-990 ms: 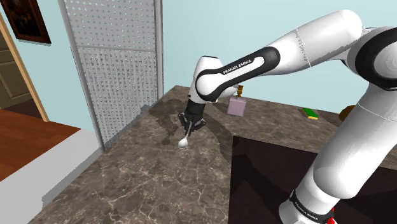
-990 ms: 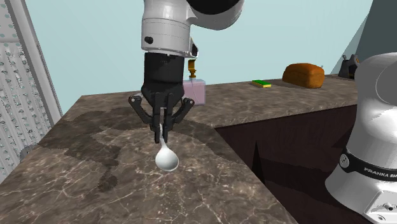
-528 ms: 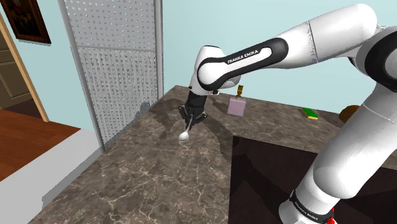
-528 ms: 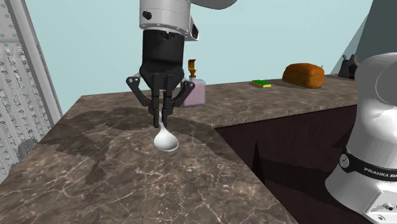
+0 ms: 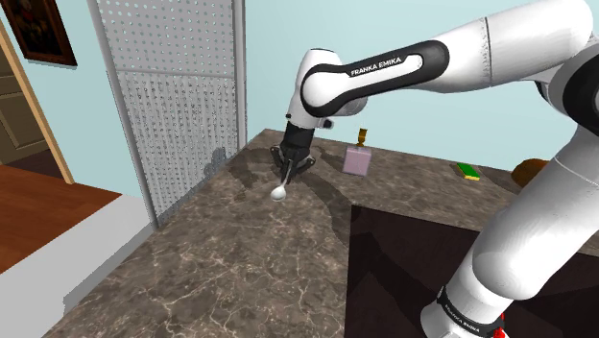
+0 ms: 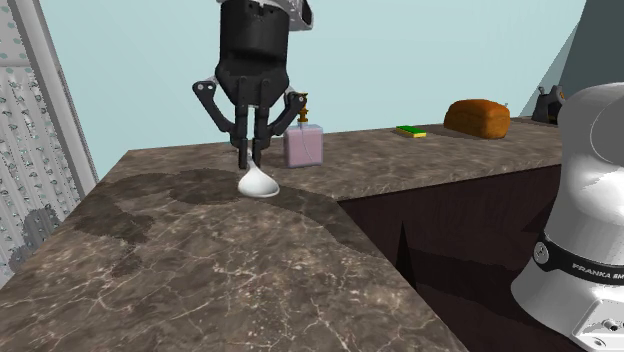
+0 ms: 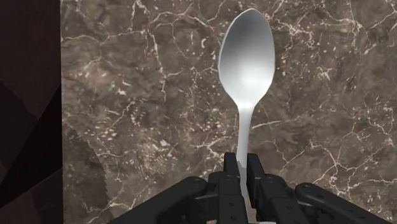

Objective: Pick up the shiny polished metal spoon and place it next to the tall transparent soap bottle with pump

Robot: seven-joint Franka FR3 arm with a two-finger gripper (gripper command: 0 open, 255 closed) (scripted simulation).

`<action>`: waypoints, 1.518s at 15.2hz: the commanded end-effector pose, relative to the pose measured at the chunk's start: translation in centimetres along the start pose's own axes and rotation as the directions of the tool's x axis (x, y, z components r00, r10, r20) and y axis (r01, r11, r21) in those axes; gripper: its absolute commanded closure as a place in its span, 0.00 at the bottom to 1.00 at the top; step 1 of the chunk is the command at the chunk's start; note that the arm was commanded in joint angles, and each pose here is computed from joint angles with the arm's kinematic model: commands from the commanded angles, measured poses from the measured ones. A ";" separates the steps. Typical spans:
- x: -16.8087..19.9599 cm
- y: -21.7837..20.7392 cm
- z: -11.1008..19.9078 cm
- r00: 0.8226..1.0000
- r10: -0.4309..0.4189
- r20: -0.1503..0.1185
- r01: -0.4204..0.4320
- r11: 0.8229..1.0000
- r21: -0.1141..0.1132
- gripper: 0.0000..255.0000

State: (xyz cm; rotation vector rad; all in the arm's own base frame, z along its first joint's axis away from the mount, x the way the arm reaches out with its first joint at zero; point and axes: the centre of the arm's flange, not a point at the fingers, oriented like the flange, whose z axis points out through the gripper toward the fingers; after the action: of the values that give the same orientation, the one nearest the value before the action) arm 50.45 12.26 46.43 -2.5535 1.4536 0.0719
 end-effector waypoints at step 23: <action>2.3 1.8 -11.3 1.000 0.000 0.000 0.000 1.000 0.000 1.00</action>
State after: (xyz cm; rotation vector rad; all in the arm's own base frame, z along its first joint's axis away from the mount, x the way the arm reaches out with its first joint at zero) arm 49.72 8.32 56.83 -2.5528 1.4557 0.0724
